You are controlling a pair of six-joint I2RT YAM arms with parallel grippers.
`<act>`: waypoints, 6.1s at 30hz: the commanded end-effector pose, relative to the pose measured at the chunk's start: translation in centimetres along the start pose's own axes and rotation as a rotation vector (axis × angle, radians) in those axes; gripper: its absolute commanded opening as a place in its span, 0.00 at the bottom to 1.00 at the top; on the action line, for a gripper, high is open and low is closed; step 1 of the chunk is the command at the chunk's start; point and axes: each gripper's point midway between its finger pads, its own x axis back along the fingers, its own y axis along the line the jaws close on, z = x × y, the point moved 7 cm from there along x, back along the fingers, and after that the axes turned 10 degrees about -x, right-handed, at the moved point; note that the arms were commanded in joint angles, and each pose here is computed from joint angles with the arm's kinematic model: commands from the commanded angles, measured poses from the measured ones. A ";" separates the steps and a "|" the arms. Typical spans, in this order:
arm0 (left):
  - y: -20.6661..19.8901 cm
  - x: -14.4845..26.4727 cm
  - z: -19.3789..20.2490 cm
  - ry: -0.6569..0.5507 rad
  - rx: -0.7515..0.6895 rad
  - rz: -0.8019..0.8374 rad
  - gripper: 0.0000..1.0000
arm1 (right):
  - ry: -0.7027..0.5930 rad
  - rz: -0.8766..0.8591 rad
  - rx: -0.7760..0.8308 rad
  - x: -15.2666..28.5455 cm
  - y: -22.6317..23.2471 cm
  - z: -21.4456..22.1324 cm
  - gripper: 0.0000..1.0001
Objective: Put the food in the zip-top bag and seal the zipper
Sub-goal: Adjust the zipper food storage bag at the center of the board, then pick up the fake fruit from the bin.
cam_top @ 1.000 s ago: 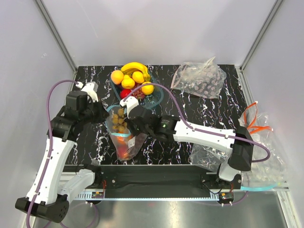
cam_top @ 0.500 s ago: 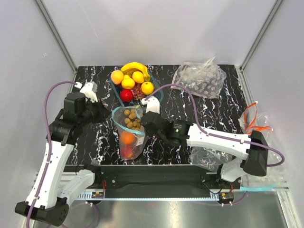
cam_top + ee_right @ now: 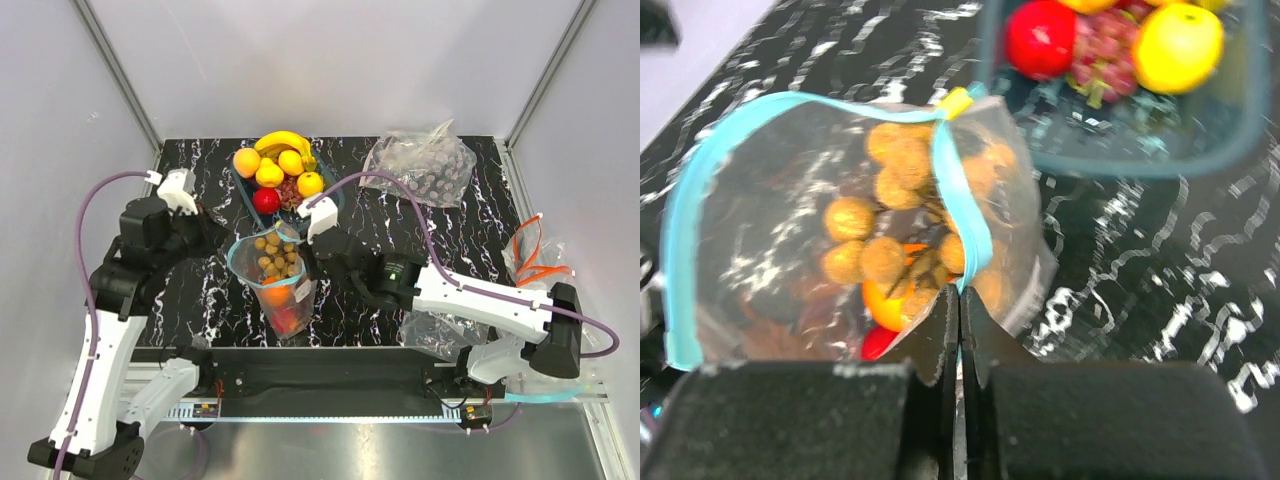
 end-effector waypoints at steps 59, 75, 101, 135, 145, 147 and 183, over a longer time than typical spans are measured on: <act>-0.1 -1.3 1.6 0.118 -0.116 -0.150 0.63 | 0.031 0.173 -0.156 -1.7 -2.0 0.9 0.00; 0.0 -4.7 4.3 0.245 -0.088 -0.130 0.07 | 0.035 0.132 -0.119 -1.6 -1.8 0.1 0.00; 2.6 -5.0 2.3 0.163 -0.152 -0.340 0.00 | 0.198 -0.095 -0.152 -11.0 3.6 1.2 0.00; 6.2 -3.2 2.6 -0.014 -0.008 -0.459 0.00 | 0.088 0.065 -0.413 -21.0 -9.1 -5.0 0.95; 6.3 -3.3 2.7 -0.010 -0.007 -0.460 0.00 | 0.069 0.148 -0.821 -29.7 -9.3 -2.2 1.00; 6.3 -3.2 2.6 -0.019 -0.006 -0.454 0.00 | 0.056 0.181 -0.880 -30.5 -9.3 -2.6 1.00; 5.5 -2.9 2.5 -0.046 -0.015 -0.378 0.00 | -0.237 0.214 -0.858 -25.2 -11.1 -4.2 0.50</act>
